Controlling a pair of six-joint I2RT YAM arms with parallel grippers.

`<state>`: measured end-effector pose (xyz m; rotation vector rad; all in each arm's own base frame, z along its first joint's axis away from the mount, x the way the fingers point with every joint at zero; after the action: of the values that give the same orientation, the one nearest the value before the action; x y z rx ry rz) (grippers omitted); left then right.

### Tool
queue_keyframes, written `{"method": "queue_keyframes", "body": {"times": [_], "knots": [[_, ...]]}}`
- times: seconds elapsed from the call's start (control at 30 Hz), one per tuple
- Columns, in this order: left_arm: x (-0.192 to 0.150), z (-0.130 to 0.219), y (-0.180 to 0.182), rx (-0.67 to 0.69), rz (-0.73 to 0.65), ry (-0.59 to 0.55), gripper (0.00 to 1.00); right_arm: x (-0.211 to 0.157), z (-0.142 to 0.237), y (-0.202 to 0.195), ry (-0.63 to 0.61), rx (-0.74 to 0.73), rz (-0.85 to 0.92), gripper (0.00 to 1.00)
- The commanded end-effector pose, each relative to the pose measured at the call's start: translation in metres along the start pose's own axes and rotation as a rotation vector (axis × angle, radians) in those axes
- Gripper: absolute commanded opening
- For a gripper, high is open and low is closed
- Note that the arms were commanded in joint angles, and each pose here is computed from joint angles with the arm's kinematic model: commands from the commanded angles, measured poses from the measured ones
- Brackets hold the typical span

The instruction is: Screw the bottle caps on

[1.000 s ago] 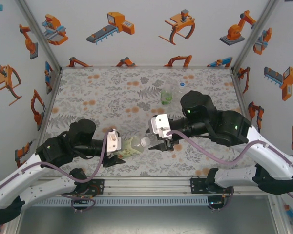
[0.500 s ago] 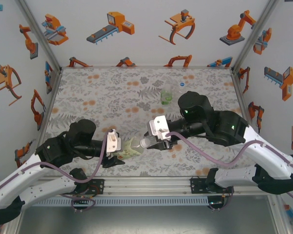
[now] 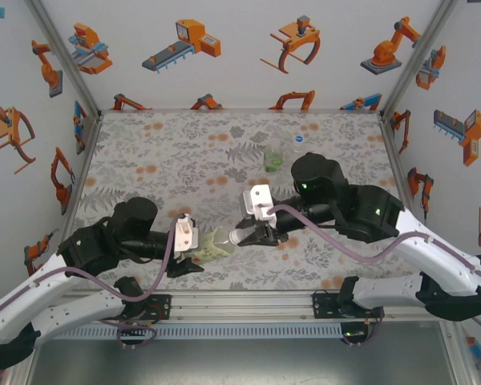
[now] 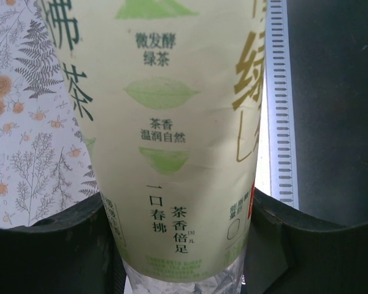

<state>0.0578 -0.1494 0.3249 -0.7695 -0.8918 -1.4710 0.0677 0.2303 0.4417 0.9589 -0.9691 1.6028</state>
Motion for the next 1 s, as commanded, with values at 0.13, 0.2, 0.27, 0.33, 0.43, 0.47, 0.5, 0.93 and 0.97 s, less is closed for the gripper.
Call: {"method": "queue_keyframes", "body": {"times": [0.13, 0.2, 0.27, 0.33, 0.43, 0.47, 0.5, 0.93, 0.97], "knots": [[0.008, 0.005, 0.003, 0.066, -0.032, -0.055, 0.0, -0.017, 0.0, -0.019, -0.106, -0.304, -0.816, 0.0], [0.008, 0.005, 0.004, 0.069, -0.034, -0.058, 0.0, -0.023, 0.0, -0.022, -0.135, -0.365, -1.031, 0.0], [0.008, 0.004, 0.005, 0.076, -0.035, -0.054, 0.0, -0.032, 0.0, -0.023, -0.159, -0.415, -1.235, 0.0], [0.007, 0.001, 0.006, 0.083, -0.039, -0.057, 0.0, -0.042, -0.001, -0.024, -0.194, -0.464, -1.451, 0.0], [0.009, -0.002, 0.008, 0.079, -0.041, -0.058, 0.0, -0.058, -0.004, -0.021, -0.226, -0.495, -1.72, 0.0], [0.009, -0.003, 0.009, 0.08, -0.04, -0.056, 0.0, -0.059, -0.006, -0.021, -0.236, -0.486, -1.753, 0.01], [0.008, -0.005, 0.009, 0.078, -0.041, -0.056, 0.0, -0.06, -0.01, -0.021, -0.229, -0.469, -1.76, 0.04], [0.006, -0.013, 0.011, 0.047, -0.043, -0.043, 0.0, -0.028, 0.02, -0.022, -0.228, -0.535, -1.409, 0.44], [0.007, -0.012, 0.01, 0.042, -0.041, -0.045, 0.0, -0.024, 0.024, -0.022, -0.23, -0.54, -1.361, 0.49]]}}
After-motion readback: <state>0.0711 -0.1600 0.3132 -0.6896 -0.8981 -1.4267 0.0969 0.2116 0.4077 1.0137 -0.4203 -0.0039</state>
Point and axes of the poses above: each hand's point on the last joint's axis, 136 mm out from that joint toward the fingers, its own z axis back along the fingers, its own y axis along the line the jaws close on, x = y × z, the point moved 10 cm from there along z, back along the fingers
